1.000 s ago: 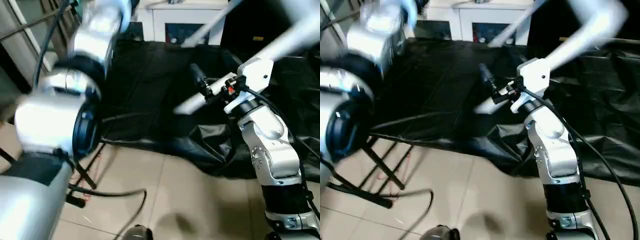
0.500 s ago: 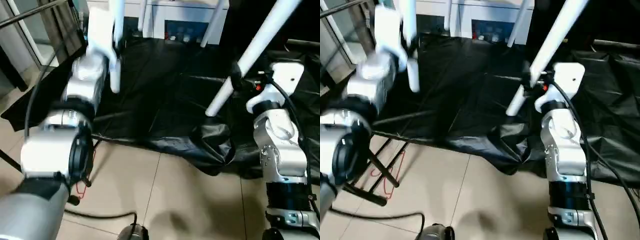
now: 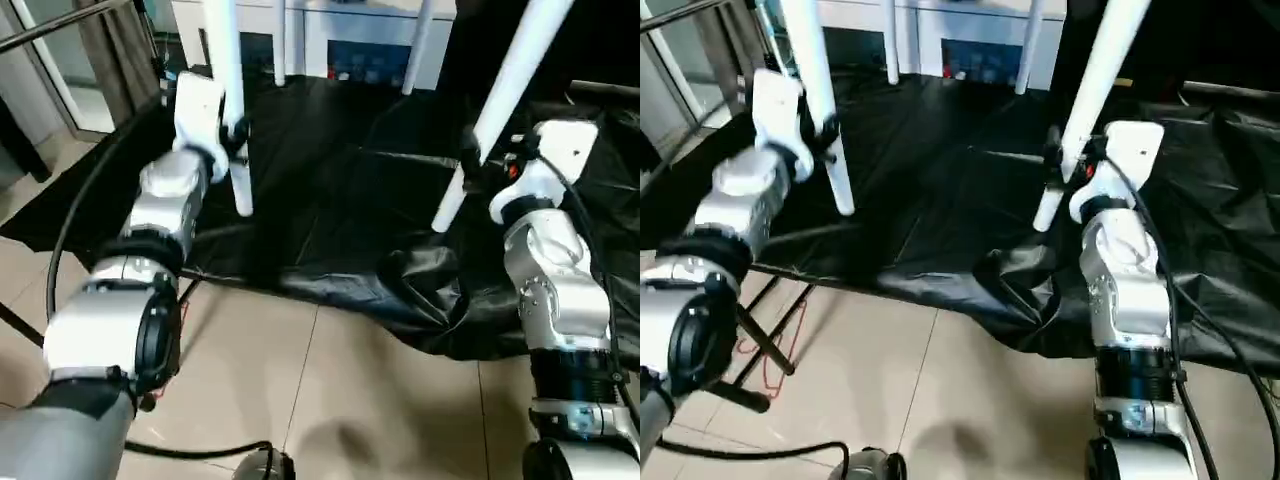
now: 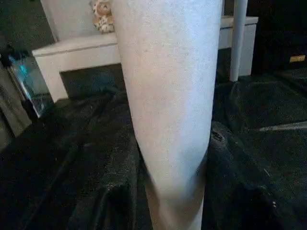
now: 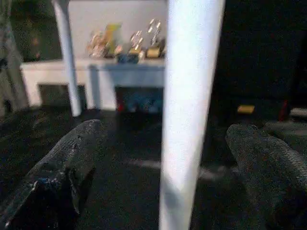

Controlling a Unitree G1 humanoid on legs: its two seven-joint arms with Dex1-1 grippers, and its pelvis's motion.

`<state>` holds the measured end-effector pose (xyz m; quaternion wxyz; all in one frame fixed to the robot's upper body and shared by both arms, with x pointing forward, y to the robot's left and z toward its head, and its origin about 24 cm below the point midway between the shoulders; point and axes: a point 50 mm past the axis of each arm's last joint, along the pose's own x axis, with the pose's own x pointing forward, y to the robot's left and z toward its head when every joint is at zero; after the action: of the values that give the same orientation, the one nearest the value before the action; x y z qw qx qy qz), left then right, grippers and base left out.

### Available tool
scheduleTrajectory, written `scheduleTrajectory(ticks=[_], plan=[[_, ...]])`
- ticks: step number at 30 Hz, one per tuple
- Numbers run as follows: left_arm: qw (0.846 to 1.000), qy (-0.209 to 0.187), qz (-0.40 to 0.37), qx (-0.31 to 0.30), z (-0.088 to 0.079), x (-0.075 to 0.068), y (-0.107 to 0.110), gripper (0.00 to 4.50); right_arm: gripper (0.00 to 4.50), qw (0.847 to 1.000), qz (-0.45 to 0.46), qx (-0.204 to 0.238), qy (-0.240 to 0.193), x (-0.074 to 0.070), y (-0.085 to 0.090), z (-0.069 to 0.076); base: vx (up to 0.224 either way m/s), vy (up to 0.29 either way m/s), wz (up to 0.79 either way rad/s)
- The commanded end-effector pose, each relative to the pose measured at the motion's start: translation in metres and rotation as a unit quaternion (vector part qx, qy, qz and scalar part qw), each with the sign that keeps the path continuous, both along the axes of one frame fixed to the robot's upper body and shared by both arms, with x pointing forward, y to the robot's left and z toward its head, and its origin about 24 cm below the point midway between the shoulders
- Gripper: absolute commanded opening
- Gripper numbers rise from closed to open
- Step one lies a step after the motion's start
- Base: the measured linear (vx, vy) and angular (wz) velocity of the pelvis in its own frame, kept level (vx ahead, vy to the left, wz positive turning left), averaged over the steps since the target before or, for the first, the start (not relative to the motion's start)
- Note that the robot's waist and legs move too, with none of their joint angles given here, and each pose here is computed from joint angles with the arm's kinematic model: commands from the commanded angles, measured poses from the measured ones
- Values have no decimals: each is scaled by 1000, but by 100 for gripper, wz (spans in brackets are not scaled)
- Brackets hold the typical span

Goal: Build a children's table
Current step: Flip table

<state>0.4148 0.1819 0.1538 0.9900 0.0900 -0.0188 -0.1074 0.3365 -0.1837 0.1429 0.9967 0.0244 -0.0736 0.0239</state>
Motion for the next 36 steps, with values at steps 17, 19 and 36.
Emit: scheduleTrajectory(ticks=[17,19,36], plan=[[999,8,-35,-12,-27,-16,17,316,450,991,116,7,61,-20,28,-12,0,0,0],[999,-3,-39,-33,-32,-23,22,322,450,989,128,12,68,-22,32,-16,0,0,0],[994,-30,32,-105,-83,-142,12,322,450,969,190,-3,155,-59,45,-63,0,0,0]])
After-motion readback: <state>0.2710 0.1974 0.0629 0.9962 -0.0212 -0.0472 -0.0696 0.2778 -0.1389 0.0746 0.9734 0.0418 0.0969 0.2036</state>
